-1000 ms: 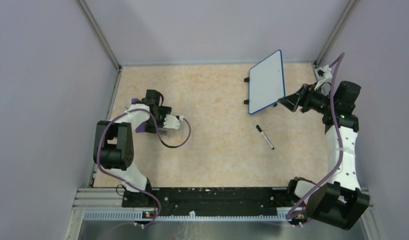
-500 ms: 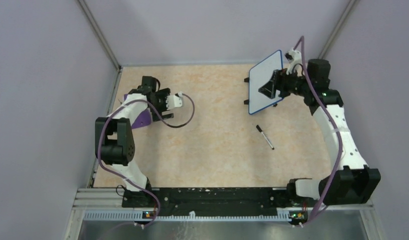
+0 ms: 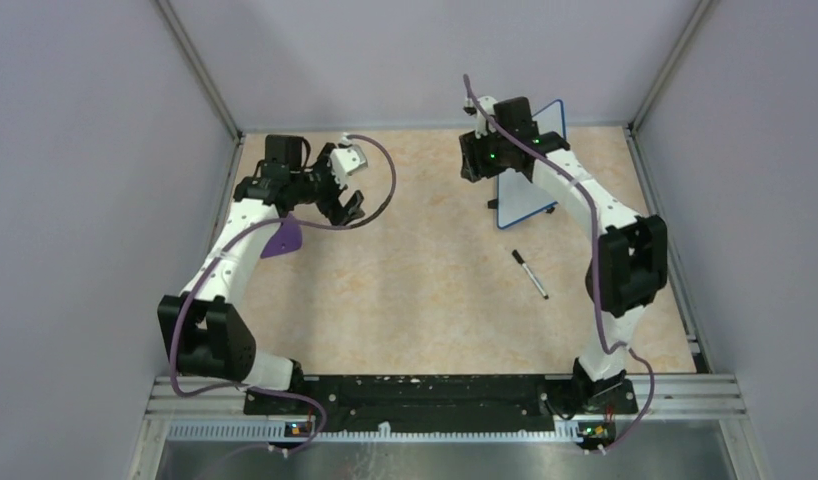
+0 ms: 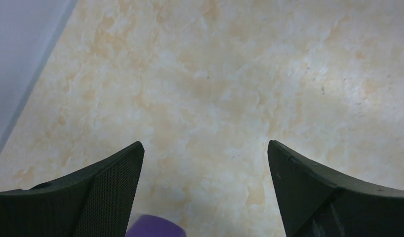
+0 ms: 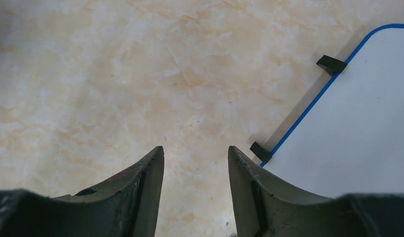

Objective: Write a sentence on the whiteboard
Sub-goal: Adjust the whiteboard at the corner of the board.

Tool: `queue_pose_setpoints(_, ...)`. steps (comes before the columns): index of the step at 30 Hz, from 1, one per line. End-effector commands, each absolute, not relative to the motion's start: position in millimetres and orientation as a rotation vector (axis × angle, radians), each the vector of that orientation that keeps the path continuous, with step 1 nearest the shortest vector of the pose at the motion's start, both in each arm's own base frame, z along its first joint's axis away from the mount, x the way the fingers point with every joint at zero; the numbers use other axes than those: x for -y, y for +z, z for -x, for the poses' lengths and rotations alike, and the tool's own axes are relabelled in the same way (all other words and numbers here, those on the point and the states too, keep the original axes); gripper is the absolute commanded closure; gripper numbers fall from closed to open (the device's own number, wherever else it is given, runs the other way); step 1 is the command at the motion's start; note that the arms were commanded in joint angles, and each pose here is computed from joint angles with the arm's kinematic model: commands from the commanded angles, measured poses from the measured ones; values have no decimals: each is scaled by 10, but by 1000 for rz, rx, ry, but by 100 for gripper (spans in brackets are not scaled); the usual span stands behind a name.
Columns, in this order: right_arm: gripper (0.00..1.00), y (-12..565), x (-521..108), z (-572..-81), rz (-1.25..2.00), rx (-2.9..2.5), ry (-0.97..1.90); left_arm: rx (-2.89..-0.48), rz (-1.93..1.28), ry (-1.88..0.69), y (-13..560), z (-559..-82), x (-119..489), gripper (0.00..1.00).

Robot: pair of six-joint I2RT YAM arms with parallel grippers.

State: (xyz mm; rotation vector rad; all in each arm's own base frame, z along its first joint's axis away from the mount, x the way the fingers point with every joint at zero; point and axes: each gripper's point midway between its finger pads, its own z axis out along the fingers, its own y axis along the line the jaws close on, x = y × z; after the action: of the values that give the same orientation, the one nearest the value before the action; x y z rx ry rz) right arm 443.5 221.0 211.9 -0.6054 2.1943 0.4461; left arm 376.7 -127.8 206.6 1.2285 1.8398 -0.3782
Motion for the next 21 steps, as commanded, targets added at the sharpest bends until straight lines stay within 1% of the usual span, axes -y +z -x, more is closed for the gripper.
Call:
queue_pose_setpoints(1,52,1977,-2085,-4854,529,-2197,240,-1836,-1051,-525,2392,-3645,1447,1)
queue_pose_setpoints(4,58,1732,-2079,-5035,516,-2229,187,-1831,-1017,-559,2480,-3595,1483,1)
queue_pose_setpoints(6,60,1574,-2107,-5105,515,-2260,178,-1824,-1004,-577,2517,-3562,1502,1)
queue_pose_setpoints(9,63,1347,-2101,-5202,509,-2292,142,-1828,-987,-600,2496,-3507,1517,1)
queue_pose_setpoints(11,67,1245,-2090,-5252,512,-2301,122,-1828,-981,-610,2489,-3474,1523,1)
queue_pose_setpoints(17,81,910,-2049,-5310,538,-2356,67,-1829,-973,-649,2476,-3398,1553,1)
queue_pose_setpoints(21,85,768,-2011,-5267,549,-2382,47,-1818,-978,-647,2503,-3366,1553,1)
